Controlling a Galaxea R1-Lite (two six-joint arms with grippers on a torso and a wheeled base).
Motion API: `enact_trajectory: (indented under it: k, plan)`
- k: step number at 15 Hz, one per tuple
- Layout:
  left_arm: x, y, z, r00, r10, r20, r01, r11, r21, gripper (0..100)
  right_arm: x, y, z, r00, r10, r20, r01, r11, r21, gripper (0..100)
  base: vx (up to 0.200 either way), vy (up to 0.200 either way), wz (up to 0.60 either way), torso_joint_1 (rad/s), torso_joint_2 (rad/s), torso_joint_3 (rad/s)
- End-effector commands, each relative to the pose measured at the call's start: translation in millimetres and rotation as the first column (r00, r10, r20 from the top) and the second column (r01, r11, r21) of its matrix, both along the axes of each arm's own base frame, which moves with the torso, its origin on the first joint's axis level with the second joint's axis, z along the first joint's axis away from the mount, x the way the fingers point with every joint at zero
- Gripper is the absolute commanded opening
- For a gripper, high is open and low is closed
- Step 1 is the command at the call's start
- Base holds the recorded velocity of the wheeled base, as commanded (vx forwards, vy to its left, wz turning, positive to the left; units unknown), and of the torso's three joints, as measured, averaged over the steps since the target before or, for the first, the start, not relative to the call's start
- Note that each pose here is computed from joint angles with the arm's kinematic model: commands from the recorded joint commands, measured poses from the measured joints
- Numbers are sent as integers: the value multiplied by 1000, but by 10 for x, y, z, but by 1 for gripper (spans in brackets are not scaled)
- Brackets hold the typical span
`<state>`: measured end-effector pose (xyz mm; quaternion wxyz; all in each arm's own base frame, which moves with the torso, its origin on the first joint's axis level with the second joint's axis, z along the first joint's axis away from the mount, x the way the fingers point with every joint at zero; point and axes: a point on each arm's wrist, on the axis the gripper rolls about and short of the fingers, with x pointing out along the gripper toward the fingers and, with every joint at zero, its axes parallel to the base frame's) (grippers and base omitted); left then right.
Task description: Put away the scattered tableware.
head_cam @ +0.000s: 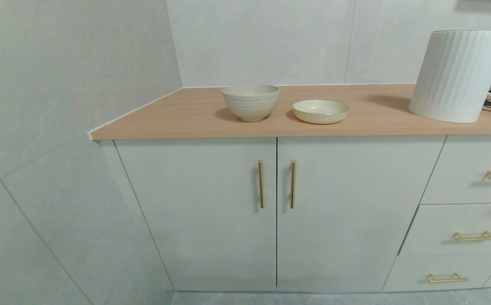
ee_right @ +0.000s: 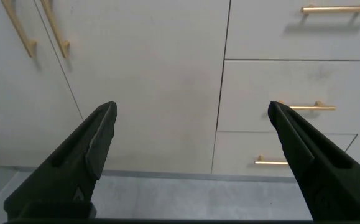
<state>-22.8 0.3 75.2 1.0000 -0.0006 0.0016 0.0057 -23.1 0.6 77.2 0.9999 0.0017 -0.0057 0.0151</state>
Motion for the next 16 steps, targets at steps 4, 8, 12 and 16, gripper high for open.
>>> enact_trajectory:
  k: [4,8,12,16]
  plan:
    - [0,0,0,1000,1,0,-1,1000,0,100,66,30,558,954,292,-70,-284,953,101,100,0,0,0,0,0,0]
    - [0,0,0,1000,1,0,-1,1000,0,100,651,155,919,799,512,-315,-469,859,204,100,0,0,0,0,0,0]
    - [0,0,0,1000,1,0,-1,1000,0,100,1508,410,1257,703,618,-353,-566,786,247,100,0,0,0,0,0,0]
    - [0,0,0,1000,1,0,-1,1000,0,100,2275,932,1340,561,752,-346,-670,658,343,100,0,0,0,0,0,0]
